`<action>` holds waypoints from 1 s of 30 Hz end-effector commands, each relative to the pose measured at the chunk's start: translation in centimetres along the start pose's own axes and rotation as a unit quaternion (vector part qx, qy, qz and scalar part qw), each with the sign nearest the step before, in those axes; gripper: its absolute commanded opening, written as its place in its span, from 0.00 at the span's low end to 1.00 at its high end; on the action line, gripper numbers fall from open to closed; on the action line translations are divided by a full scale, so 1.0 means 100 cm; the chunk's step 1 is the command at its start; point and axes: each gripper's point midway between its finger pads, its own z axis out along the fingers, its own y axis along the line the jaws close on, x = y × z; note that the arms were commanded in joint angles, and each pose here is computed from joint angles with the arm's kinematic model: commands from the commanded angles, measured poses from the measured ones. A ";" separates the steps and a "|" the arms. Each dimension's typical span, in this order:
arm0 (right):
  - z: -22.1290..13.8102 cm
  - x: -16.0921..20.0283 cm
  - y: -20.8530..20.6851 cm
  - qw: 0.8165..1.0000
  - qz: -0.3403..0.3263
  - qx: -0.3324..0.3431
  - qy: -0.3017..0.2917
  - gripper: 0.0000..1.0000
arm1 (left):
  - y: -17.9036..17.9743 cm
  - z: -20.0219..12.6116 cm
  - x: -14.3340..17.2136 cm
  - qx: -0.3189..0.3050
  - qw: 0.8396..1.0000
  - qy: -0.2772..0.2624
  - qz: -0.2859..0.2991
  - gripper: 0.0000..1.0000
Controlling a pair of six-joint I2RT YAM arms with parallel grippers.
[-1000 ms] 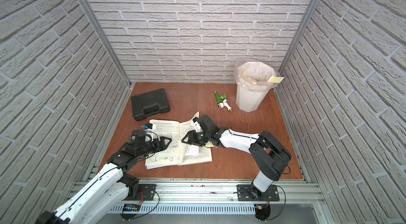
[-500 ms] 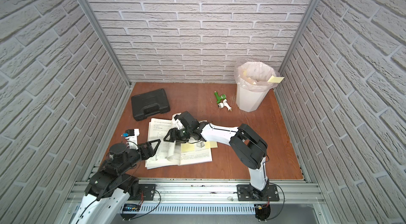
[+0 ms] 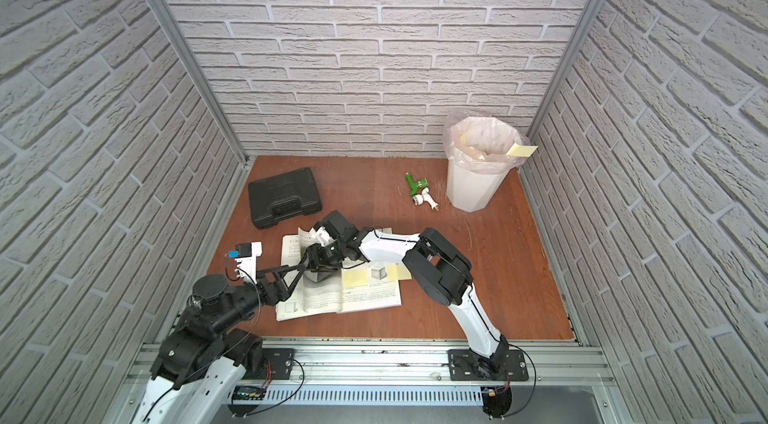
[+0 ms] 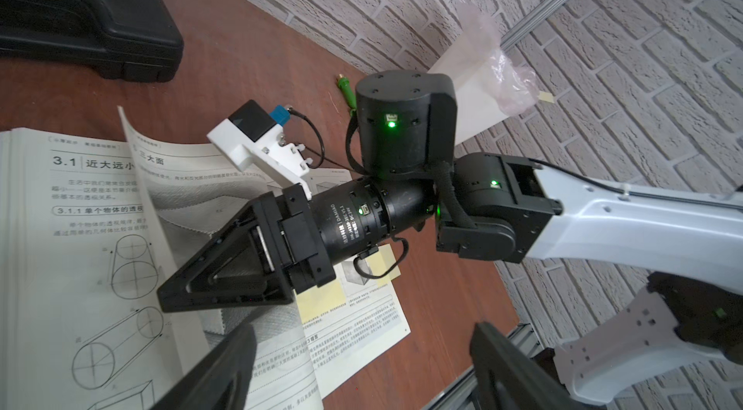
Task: Peel off the used sticky note
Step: Turn the page of the book at the center of the board.
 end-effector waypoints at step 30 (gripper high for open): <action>-0.011 -0.060 0.014 0.990 0.021 -0.142 0.009 0.38 | 0.001 0.102 0.071 0.001 0.990 0.128 0.060 0.86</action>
